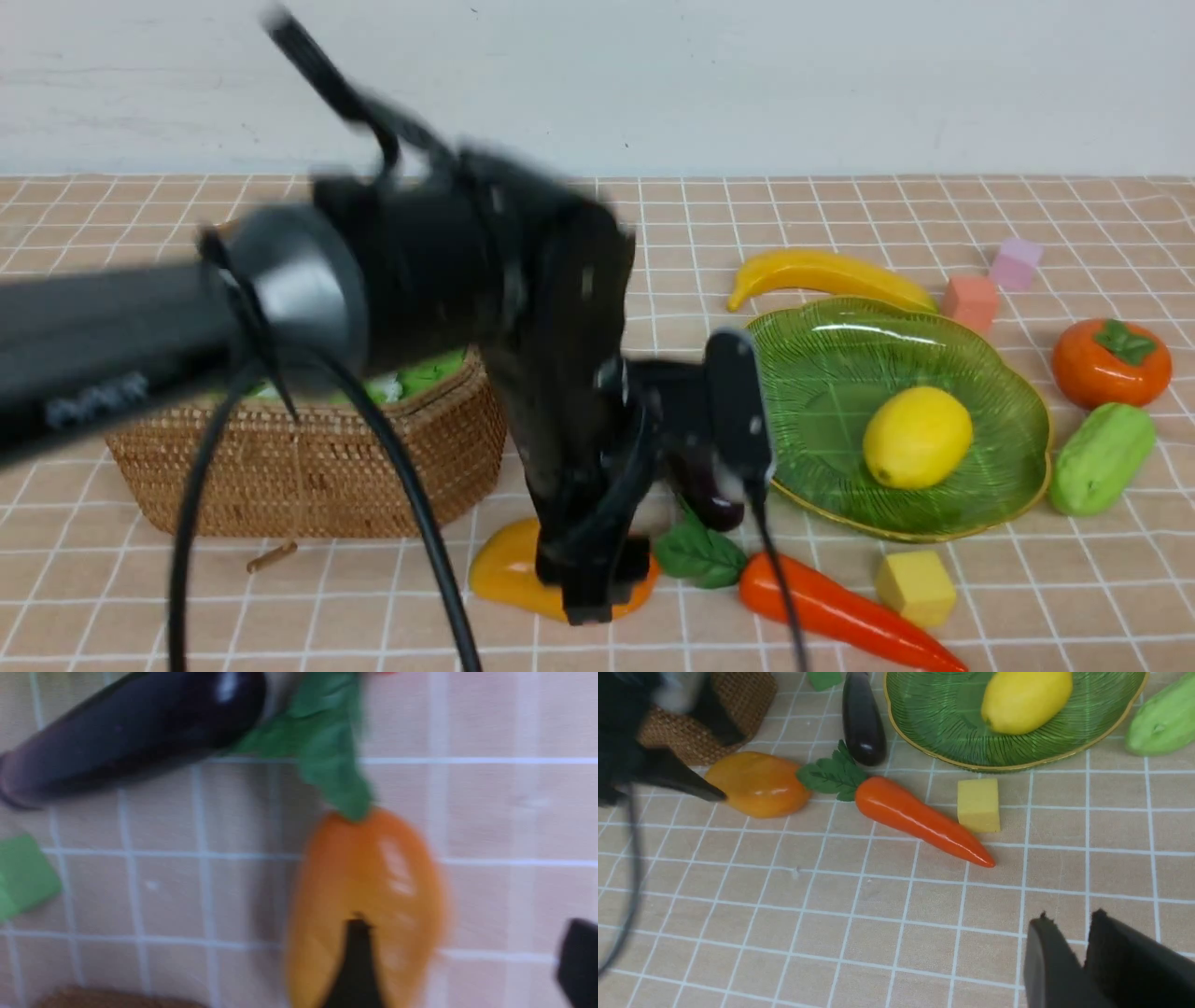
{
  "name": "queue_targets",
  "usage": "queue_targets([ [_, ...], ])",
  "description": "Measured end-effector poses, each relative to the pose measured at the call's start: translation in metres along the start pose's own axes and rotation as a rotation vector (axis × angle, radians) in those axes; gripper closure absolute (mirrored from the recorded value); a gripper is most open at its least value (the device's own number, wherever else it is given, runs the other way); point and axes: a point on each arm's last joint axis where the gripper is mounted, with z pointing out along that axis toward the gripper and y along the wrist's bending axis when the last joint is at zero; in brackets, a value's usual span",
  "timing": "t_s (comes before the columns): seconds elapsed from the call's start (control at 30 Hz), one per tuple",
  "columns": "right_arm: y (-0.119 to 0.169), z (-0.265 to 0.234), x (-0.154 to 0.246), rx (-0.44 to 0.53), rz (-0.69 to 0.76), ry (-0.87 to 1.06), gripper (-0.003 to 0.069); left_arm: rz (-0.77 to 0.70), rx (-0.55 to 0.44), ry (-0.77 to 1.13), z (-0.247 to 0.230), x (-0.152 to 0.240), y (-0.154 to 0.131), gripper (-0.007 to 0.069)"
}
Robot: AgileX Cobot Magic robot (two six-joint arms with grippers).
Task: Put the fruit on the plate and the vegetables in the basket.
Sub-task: Grab the mango with your left arm and place it on the right plate
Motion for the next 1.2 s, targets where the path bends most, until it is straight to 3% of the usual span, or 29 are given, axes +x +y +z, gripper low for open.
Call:
queue_targets([
  [0.1, 0.0, 0.0, 0.0, 0.0, -0.003, 0.001, 0.0505, 0.006, -0.064, 0.005, 0.026, 0.001, 0.005, -0.0034],
  [0.2, 0.0, 0.0, 0.0, 0.0, -0.003, 0.001, 0.0503, -0.007, -0.076, 0.022, 0.043, 0.002, 0.007, -0.0041],
  [0.33, 0.0, 0.0, 0.0, 0.0, -0.003, 0.001, 0.0501, -0.03, -0.025, 0.129, 0.074, 0.01, 0.004, -0.0008],
  [0.43, 0.0, 0.0, 0.0, -0.001, -0.002, 0.001, 0.0497, -0.041, -0.027, 0.152, 0.077, 0.011, 0.004, 0.0083],
  [0.67, -0.001, 0.0, 0.0, 0.009, -0.009, -0.004, 0.0497, -0.103, -0.058, 0.158, 0.061, 0.007, 0.012, 0.0088],
  [0.77, -0.004, 0.0, -0.001, 0.04, -0.019, -0.012, 0.0497, -0.189, -0.115, 0.034, 0.028, -0.012, 0.027, 0.0088],
  [0.93, -0.01, -0.001, -0.005, 0.111, 0.02, -0.057, 0.0497, -0.386, -0.188, -0.376, -0.027, -0.066, 0.063, 0.0088],
  [1.07, -0.009, -0.001, -0.005, 0.097, 0.038, -0.059, 0.0497, -0.444, -0.208, -0.532, -0.013, -0.092, 0.084, 0.0088],
  [1.2, -0.004, 0.0, -0.001, 0.044, 0.059, -0.016, 0.0494, -0.466, -0.2, -0.542, 0.056, -0.108, 0.101, 0.0088],
])
